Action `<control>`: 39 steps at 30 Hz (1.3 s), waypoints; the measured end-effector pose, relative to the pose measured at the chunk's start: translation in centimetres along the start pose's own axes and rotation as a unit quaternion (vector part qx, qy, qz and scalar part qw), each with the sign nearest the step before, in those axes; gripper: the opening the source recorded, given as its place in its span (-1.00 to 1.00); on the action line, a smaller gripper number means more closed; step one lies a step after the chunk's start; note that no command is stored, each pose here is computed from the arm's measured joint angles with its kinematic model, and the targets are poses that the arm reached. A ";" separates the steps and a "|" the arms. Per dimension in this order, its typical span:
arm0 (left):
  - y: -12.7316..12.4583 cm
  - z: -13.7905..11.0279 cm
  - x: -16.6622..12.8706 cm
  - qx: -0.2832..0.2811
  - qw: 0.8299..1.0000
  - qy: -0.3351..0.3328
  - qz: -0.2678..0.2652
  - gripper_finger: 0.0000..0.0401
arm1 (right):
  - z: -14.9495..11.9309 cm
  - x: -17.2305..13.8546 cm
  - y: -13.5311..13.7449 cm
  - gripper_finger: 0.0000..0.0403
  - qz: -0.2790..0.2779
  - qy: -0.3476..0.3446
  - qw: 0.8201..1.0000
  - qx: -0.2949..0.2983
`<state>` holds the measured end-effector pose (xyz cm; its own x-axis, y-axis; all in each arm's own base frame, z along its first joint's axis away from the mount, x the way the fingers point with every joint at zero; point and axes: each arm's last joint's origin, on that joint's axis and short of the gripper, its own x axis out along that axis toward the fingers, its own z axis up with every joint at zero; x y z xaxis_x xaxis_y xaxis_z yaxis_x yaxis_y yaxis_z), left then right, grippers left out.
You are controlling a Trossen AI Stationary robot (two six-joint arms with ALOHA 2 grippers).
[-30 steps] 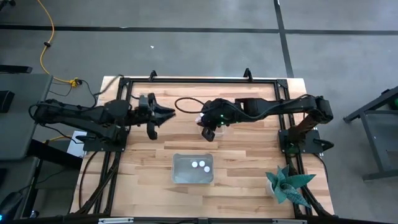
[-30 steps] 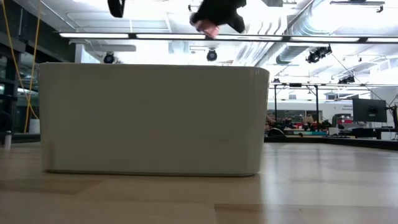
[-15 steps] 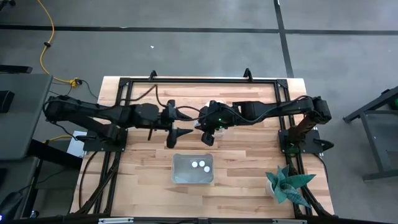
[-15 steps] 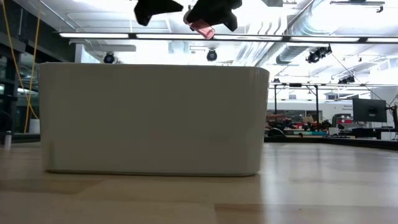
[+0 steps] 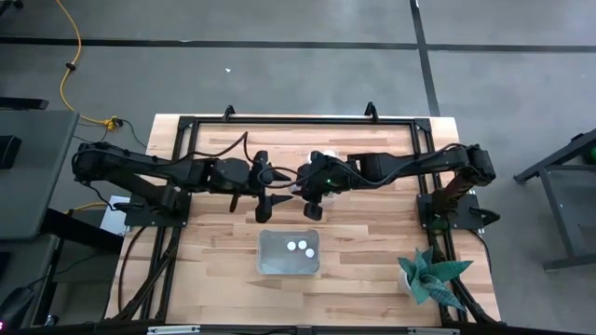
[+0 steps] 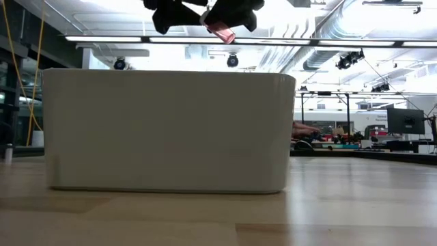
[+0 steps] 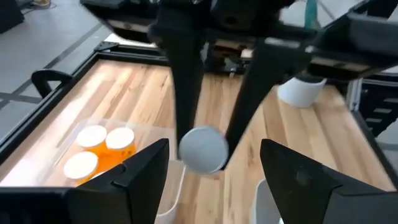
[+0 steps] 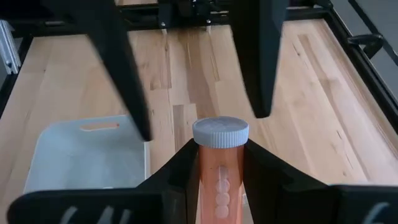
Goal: Pick and place medicine bottles into bin by pill shape (circle, oval)
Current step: Put the pink pill bottle into the white bin
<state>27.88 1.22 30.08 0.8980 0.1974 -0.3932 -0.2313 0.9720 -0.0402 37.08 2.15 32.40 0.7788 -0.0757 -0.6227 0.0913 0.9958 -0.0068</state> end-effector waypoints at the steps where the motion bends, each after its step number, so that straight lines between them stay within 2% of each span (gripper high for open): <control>1: 0.0 -0.1 0.0 0.001 1.000 0.003 0.004 0.20 | 0.0 0.0 0.0 -0.59 0.001 0.000 1.000 -0.003; 13: 0.2 -0.1 0.3 0.001 1.000 0.004 0.014 0.17 | 0.1 0.0 0.1 -0.59 0.005 -0.004 1.000 -0.016; 24: 0.2 -0.1 0.3 0.013 1.000 0.003 0.010 -0.33 | 0.1 0.0 0.1 -0.59 0.005 -0.006 1.000 -0.016; 27: 0.2 -0.3 0.6 0.013 1.000 0.007 0.012 -0.40 | 0.0 0.0 0.1 -0.59 0.005 -0.003 1.000 -0.020; 36: 0.0 -0.4 1.1 0.016 1.000 0.008 0.002 -0.41 | -0.1 0.0 0.1 -0.59 0.013 0.003 0.999 -0.034; 39: 0.0 -0.4 1.1 0.032 0.999 0.006 0.002 -0.43 | -0.1 0.0 0.1 -0.59 0.013 0.003 0.999 -0.039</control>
<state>28.75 1.43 29.29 0.8927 0.1995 -0.4042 -0.2096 0.9776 0.0195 37.04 2.28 32.32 0.7765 -0.0502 -0.6281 0.0230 0.9984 -0.0515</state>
